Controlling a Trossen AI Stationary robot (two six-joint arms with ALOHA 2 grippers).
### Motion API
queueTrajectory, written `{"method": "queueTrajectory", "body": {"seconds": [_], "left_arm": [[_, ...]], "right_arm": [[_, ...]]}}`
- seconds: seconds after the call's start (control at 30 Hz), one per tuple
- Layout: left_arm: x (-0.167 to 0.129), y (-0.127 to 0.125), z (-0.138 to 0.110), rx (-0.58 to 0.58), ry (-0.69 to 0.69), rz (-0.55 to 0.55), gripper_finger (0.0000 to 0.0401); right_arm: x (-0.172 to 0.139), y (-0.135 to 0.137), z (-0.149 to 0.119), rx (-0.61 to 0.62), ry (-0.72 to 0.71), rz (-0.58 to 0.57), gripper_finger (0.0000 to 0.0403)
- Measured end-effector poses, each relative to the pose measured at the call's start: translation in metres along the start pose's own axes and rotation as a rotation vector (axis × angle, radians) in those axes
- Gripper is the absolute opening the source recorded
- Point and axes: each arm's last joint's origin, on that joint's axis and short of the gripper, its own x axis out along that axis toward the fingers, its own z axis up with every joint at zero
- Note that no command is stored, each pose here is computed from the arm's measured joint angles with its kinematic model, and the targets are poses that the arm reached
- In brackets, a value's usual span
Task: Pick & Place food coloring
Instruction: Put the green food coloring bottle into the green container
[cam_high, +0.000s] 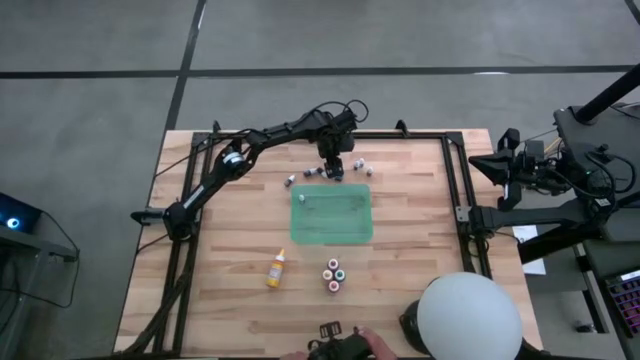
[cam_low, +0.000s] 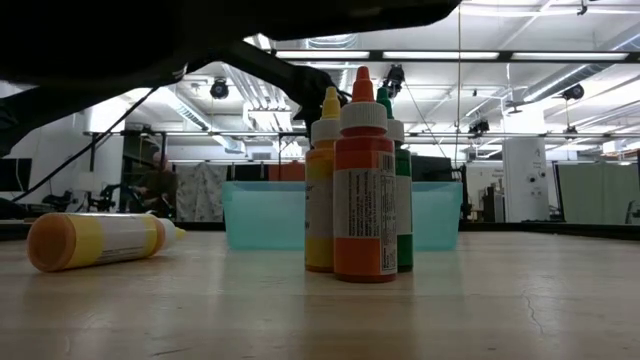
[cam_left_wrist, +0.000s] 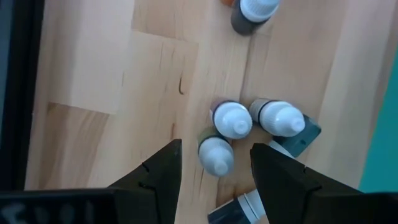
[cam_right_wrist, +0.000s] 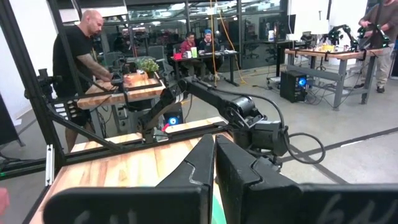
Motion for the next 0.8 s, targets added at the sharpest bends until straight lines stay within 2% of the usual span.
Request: {"method": "queueTrajectory", "body": {"seconds": [0.63,0.8], "left_arm": [[0.0020,0.0019,0.0010,-0.003,-0.020,0.007,0.0162],[0.0021,0.0035,0.0002,-0.007,-0.018,0.007,0.0142]], "right_arm": [[0.0000,0.0000,0.0000,0.000,0.000,0.000,0.0009],[0.0000,0.0000,0.0000,0.001,0.000,0.000,0.0009]]}}
